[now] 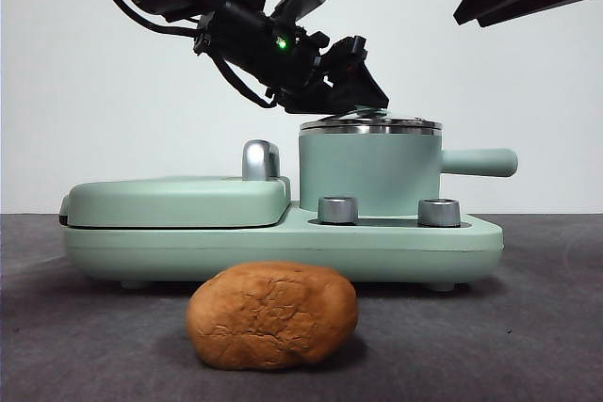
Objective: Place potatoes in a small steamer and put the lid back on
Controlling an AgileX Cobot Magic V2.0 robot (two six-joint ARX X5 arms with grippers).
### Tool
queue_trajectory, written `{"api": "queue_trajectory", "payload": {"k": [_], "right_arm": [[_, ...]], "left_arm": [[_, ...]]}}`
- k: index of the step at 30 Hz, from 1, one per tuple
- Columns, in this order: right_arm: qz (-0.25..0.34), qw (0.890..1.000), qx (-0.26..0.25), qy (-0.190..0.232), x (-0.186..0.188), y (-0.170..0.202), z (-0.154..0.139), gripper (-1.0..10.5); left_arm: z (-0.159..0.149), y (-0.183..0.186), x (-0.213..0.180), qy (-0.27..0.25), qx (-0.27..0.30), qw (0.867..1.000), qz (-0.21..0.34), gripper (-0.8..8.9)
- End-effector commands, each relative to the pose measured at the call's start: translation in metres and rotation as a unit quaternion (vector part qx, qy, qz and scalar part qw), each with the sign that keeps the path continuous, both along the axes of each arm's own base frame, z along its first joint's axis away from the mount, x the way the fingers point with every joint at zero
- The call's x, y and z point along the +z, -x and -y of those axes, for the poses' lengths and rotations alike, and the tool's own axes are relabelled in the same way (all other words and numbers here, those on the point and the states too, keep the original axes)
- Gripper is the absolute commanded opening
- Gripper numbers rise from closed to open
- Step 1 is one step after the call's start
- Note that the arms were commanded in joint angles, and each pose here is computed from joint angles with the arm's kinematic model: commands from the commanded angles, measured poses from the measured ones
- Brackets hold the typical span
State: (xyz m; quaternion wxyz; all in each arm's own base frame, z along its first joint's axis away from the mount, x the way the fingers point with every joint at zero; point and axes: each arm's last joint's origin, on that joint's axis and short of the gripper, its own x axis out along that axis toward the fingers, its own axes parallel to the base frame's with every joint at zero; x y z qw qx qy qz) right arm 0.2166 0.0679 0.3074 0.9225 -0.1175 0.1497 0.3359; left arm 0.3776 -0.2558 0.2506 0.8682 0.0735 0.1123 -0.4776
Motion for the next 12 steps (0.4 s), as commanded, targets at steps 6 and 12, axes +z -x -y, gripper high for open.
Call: {"api": "queue_trajectory", "payload": {"k": [6, 12], "right_arm": [[0.005, 1.0, 0.0, -0.007, 0.0059, -0.0015, -0.0015, 2.2], [0.005, 1.0, 0.0, -0.007, 0.0059, -0.0015, -0.0015, 2.2]], "left_arm": [[0.0103, -0.0031, -0.0071, -0.009, -0.011, 1.0, 0.013, 2.44], [0.0103, -0.0039, -0.006, -0.009, -0.001, 1.0, 0.024, 1.17]]}}
